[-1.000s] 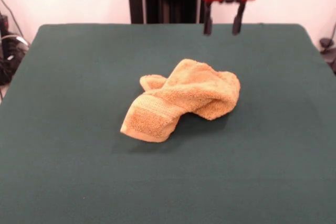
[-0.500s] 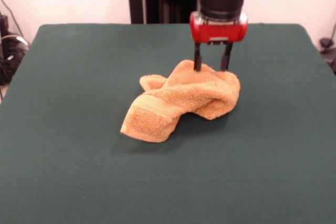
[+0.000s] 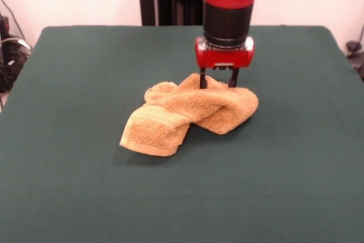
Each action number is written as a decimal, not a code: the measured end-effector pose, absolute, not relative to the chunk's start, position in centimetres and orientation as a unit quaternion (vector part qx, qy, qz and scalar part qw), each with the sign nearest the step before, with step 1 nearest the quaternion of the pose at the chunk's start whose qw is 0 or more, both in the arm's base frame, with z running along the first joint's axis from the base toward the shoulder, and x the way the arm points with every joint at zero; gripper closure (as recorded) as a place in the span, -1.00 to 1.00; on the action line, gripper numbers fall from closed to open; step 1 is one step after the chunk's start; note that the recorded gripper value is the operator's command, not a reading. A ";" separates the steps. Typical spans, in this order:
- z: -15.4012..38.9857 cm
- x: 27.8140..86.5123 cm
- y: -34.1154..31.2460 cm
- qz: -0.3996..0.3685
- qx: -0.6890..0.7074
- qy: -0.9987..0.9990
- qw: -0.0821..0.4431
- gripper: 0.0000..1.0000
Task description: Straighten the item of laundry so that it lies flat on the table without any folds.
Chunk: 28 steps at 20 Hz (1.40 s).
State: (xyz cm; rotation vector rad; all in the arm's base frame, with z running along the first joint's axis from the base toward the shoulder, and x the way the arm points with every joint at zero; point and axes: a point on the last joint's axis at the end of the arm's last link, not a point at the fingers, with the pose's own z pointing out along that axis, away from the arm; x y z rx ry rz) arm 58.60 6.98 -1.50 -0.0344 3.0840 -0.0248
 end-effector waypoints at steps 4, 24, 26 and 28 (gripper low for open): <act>-2.4 59.0 6.9 -0.009 -0.011 0.999 0.035 -1.00; -2.6 59.2 7.1 -0.025 -0.022 0.998 0.046 1.00; -2.4 59.3 7.2 -0.028 -0.024 0.998 0.047 1.00; -1.8 59.3 7.4 -0.030 -0.027 0.998 0.050 1.00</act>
